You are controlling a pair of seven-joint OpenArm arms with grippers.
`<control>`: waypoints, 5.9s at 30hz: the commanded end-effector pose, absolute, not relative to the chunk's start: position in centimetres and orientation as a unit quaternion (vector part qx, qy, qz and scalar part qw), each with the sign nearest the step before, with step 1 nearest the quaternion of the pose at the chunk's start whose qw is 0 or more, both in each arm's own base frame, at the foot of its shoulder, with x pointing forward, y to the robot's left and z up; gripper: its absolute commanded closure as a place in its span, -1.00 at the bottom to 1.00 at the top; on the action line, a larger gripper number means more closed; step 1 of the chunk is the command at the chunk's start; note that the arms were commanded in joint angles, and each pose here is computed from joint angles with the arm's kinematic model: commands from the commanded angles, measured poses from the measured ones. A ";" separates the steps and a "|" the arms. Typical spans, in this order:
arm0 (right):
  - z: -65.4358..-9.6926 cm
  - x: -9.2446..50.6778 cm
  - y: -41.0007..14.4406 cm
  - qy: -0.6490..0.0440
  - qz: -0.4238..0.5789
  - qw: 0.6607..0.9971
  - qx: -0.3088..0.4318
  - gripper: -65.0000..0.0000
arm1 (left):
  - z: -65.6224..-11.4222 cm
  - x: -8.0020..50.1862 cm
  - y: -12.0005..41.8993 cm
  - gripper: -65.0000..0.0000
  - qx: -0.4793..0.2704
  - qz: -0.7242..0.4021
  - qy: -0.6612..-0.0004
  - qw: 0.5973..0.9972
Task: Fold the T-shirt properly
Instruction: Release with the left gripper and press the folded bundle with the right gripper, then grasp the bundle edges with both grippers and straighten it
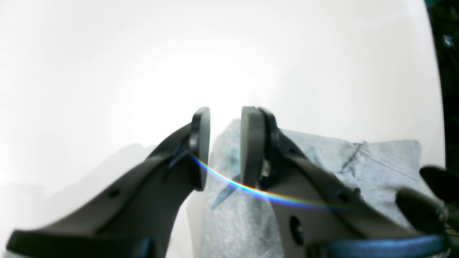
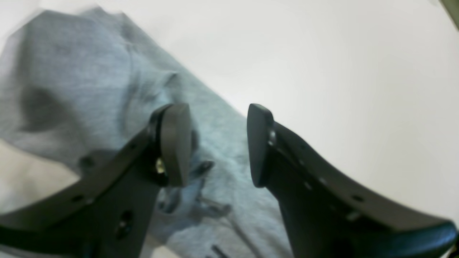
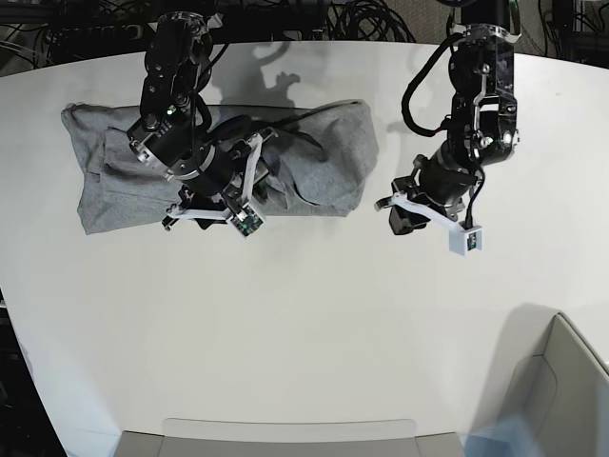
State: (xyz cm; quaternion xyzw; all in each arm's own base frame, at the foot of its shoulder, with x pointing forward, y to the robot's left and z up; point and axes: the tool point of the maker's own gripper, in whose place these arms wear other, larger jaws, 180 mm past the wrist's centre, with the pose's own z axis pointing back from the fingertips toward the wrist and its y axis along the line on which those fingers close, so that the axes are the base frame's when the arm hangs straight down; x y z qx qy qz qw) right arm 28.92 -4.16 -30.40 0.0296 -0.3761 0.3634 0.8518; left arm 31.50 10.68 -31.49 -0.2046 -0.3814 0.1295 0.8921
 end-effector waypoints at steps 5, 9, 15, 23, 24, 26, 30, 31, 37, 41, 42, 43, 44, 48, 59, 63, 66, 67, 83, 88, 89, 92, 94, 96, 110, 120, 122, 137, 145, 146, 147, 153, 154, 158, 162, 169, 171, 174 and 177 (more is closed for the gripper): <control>-31.4 28.5 -1.8 -0.371 0.379 0.841 0.103 0.20 | -30.4 32.1 10.5 0.52 -0.210 0.123 -0.400 0.884; -33.0 28.8 -1.5 -0.349 0.377 0.849 0.124 0.20 | -30.3 32.2 10.8 0.52 -0.207 0.122 -0.402 0.884; -35.6 29.1 -1.1 -0.312 0.376 0.861 0.143 0.20 | -30.4 32.1 10.6 0.52 -0.207 0.121 -0.400 0.884; -37.2 29.0 -1.0 -0.286 0.377 0.868 0.151 1.00 | -30.3 32.3 10.7 0.52 -0.208 0.123 -0.402 0.883; -37.2 29.0 -1.1 -0.284 0.377 0.869 0.149 1.00 | -30.3 32.2 10.7 0.52 -0.208 0.123 -0.401 0.884; -37.5 28.9 -2.1 -0.275 0.380 0.874 0.128 1.00 | -30.3 32.3 10.6 0.52 -0.209 0.123 -0.402 0.883; -35.4 29.5 -5.3 -0.314 0.330 0.885 0.103 1.00 | -30.3 32.2 10.7 0.52 -0.208 0.123 -0.401 0.884; -34.6 29.7 -5.9 -0.328 0.309 0.886 0.104 1.00 | -30.3 32.2 10.7 0.52 -0.208 0.123 -0.401 0.884; -33.5 28.9 -10.7 -0.356 0.227 0.903 0.085 1.00 | -30.4 32.1 10.5 0.52 -0.209 0.122 -0.399 0.884; -34.6 28.1 -14.8 -0.344 0.159 0.923 0.067 1.00 | -30.4 32.1 10.4 0.52 -0.211 0.123 -0.399 0.884; -34.7 28.1 -16.0 -0.345 0.140 0.926 0.060 1.00 | -30.5 32.1 10.4 0.52 -0.212 0.123 -0.398 0.884; -35.0 27.9 -16.7 -0.343 0.124 0.929 0.058 1.00 | -30.5 32.1 10.4 0.52 -0.212 0.123 -0.398 0.884; -34.9 28.0 -17.4 -0.346 0.111 0.930 0.055 1.00 | -30.5 32.1 10.4 0.52 -0.212 0.123 -0.398 0.884; -34.9 28.4 -17.8 -0.345 0.110 0.931 0.054 1.00 | -30.9 31.6 10.4 0.52 -0.211 0.124 -0.392 0.887; -31.0 26.2 -14.2 -0.365 0.204 0.905 0.075 0.30 | -31.6 30.9 10.3 0.52 -0.210 0.125 -0.381 0.891; -30.5 25.8 -10.3 -0.377 0.260 0.873 0.166 0.42 | -31.7 30.8 10.3 0.52 -0.212 0.126 -0.380 0.892; -32.8 26.1 -9.6 -0.340 0.267 0.886 0.166 0.54 | -31.7 30.8 10.3 0.52 -0.212 0.126 -0.380 0.892; -34.2 26.0 -9.8 -0.318 0.260 0.897 0.163 0.59 | -31.7 30.8 10.3 0.52 -0.211 0.126 -0.379 0.892; -31.9 28.5 -10.0 -0.364 0.268 0.883 0.130 0.83 | -29.6 30.3 6.0 0.52 -0.252 0.074 -0.392 0.882; -29.0 29.9 -18.4 -0.416 0.157 0.894 0.055 0.82 | -27.6 29.4 -2.0 0.52 -0.305 -0.041 -0.385 0.870; -28.7 29.7 -21.2 -0.417 0.128 0.900 0.025 0.82 | -27.4 29.1 -3.2 0.52 -0.312 -0.060 -0.382 0.868; -28.5 28.4 -28.4 -0.389 0.070 0.916 -0.062 0.82 | -27.4 28.5 -5.8 0.52 -0.323 -0.105 -0.372 0.864; -29.3 26.9 -32.2 -0.347 0.047 0.930 -0.109 0.82 | -28.4 28.3 -7.0 0.52 -0.319 -0.130 -0.355 0.869; -30.7 25.5 -35.1 -0.301 0.028 0.944 -0.134 0.82 | -30.1 27.8 -7.9 0.52 -0.311 -0.151 -0.332 0.878; -40.9 27.5 -25.2 -0.218 0.125 0.968 -0.030 0.82 | -40.5 28.6 -2.8 0.52 -0.211 -0.105 -0.229 0.945; -38.1 30.1 -17.2 -0.262 0.212 0.941 -0.027 0.82 | -40.0 32.1 5.7 0.52 -0.161 -0.025 -0.258 0.952; -36.7 30.5 -17.8 -0.280 0.211 0.936 -0.045 0.82 | -38.9 31.2 4.5 0.52 -0.177 -0.036 -0.268 0.946; -34.6 26.1 -29.6 -0.229 0.087 0.962 -0.123 0.25 | -30.4 30.9 0.2 0.52 -0.250 -0.072 -0.362 0.895; -41.2 25.6 -26.5 -0.194 0.063 0.978 0.038 0.25 | -31.6 29.8 0.2 0.52 -0.249 -0.069 -0.346 0.902; -41.3 25.8 -25.9 -0.201 0.061 0.976 0.053 0.25 | -31.9 29.5 0.3 0.52 -0.248 -0.069 -0.342 0.904; -41.1 26.1 -25.6 -0.212 0.060 0.973 0.066 0.25 | -32.0 29.4 0.3 0.52 -0.249 -0.069 -0.340 0.904; -37.2 30.2 -23.8 -0.294 0.066 0.943 0.139 0.25 | -32.3 29.2 0.2 0.52 -0.249 -0.070 -0.336 0.906; -36.3 31.0 -23.3 -0.314 0.067 0.934 0.154 0.25 | -32.3 29.2 0.2 0.52 -0.249 -0.070 -0.337 0.905; -34.2 32.6 -21.7 -0.358 0.073 0.910 0.197 0.25 | -32.3 29.1 0.1 0.52 -0.250 -0.072 -0.335 0.906; -36.2 32.2 -20.6 -0.335 0.055 0.912 0.228 0.25 | -32.9 28.4 0.1 0.52 -0.250 -0.069 -0.327 0.909; -43.8 28.1 -16.5 -0.201 0.034 0.926 0.318 0.25 | -32.9 28.4 0.1 0.52 -0.250 -0.070 -0.326 0.909; -44.5 27.6 -14.9 -0.184 0.048 0.924 0.331 0.25 | -32.9 28.4 0.1 0.52 -0.250 -0.070 -0.326 0.909; -44.7 27.3 -13.0 -0.179 0.053 0.919 0.347 0.25 | -33.1 28.4 0.5 0.52 -0.245 -0.071 -0.325 0.911; -44.8 27.3 -12.2 -0.177 0.054 0.917 0.354 0.25 | -33.1 28.3 0.5 0.52 -0.244 -0.072 -0.325 0.911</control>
